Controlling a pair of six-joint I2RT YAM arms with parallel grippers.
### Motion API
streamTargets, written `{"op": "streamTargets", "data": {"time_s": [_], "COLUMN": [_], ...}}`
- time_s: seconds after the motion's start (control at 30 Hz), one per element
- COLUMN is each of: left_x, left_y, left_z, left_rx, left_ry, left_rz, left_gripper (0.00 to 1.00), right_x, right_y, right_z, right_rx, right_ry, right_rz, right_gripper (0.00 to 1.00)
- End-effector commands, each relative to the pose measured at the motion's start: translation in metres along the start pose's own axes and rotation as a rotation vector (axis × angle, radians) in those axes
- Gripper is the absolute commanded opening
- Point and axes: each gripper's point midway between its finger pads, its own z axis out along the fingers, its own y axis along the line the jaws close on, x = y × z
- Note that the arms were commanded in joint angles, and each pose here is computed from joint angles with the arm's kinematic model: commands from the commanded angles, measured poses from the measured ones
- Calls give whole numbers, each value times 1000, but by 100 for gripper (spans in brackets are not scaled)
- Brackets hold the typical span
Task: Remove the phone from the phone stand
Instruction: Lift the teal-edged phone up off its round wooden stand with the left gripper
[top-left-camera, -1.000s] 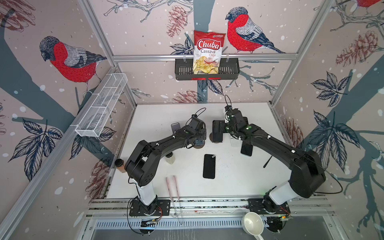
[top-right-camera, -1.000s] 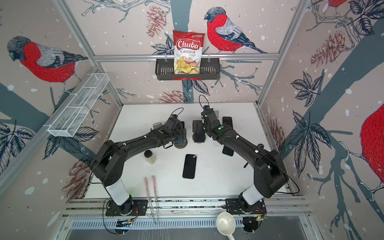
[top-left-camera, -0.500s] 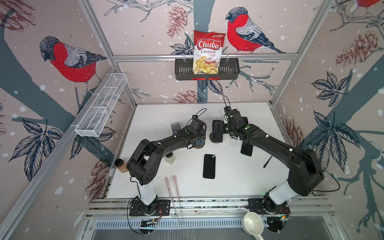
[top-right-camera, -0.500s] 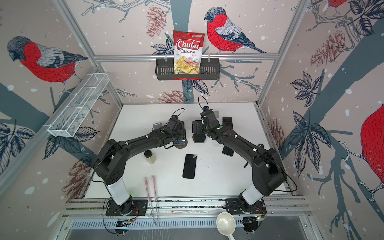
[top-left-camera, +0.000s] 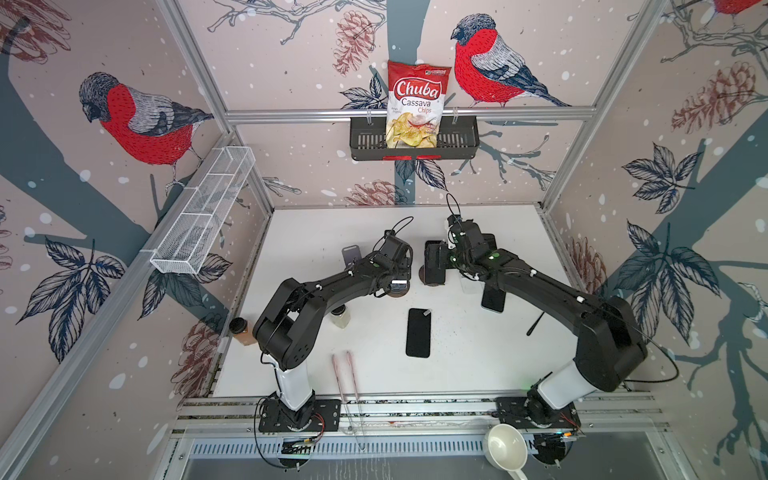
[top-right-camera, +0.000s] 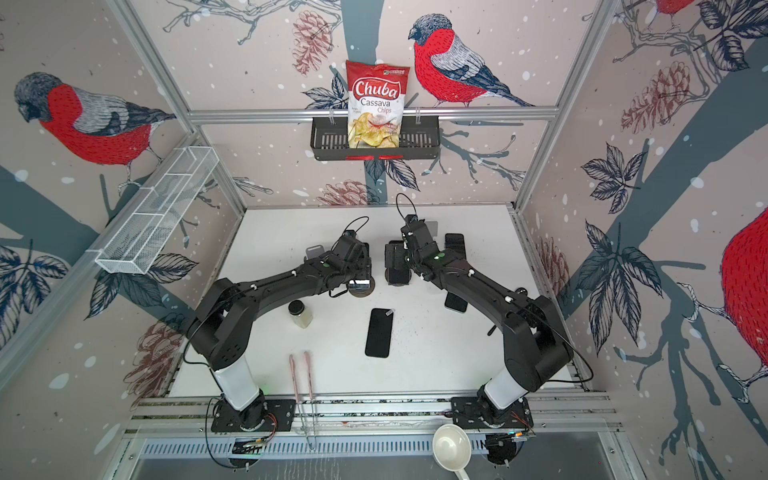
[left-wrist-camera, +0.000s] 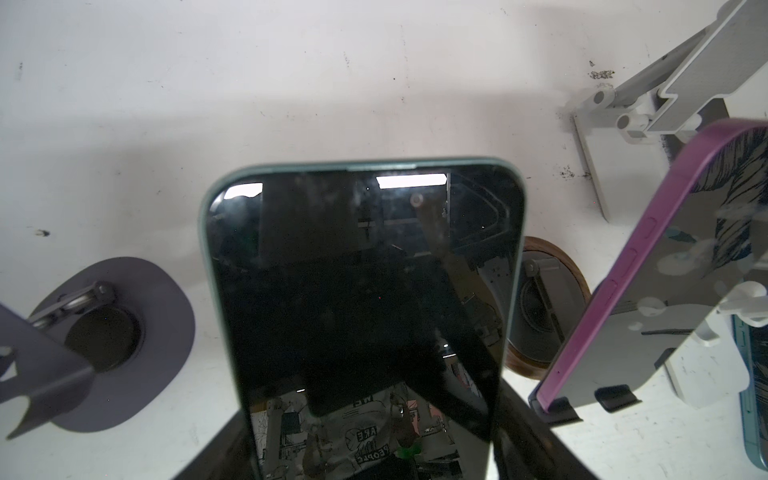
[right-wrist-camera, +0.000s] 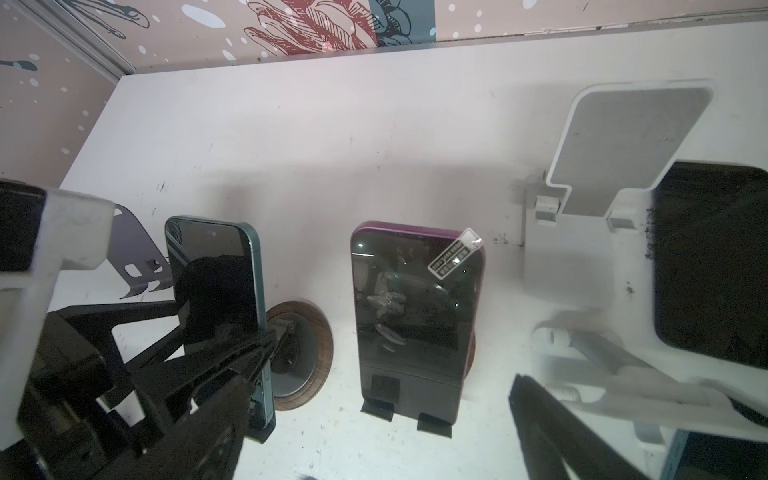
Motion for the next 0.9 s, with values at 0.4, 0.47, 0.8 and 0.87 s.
{"op": "streamTargets", "data": {"time_s": [0.4, 0.47, 0.8, 0.87], "left_x": [-14, -16, -24, -26], "left_y": [-1, -1, -4, -4], "left_z": [-12, -14, -24, -27], "left_rx": [16, 22, 38, 37], "left_ry": [-65, -72, -100, -106], "left_rz": [9, 12, 13, 14], "left_gripper": [60, 60, 59, 59], "right_x": [-5, -5, -3, -3], "right_y": [4, 4, 5, 7], "right_z": [-1, -1, 1, 2], "right_rx": [-18, -19, -28, -34], "right_ry": [-24, -23, -15, -12], "right_rz": [11, 12, 9, 7], "right_gripper": [99, 99, 99, 99]}}
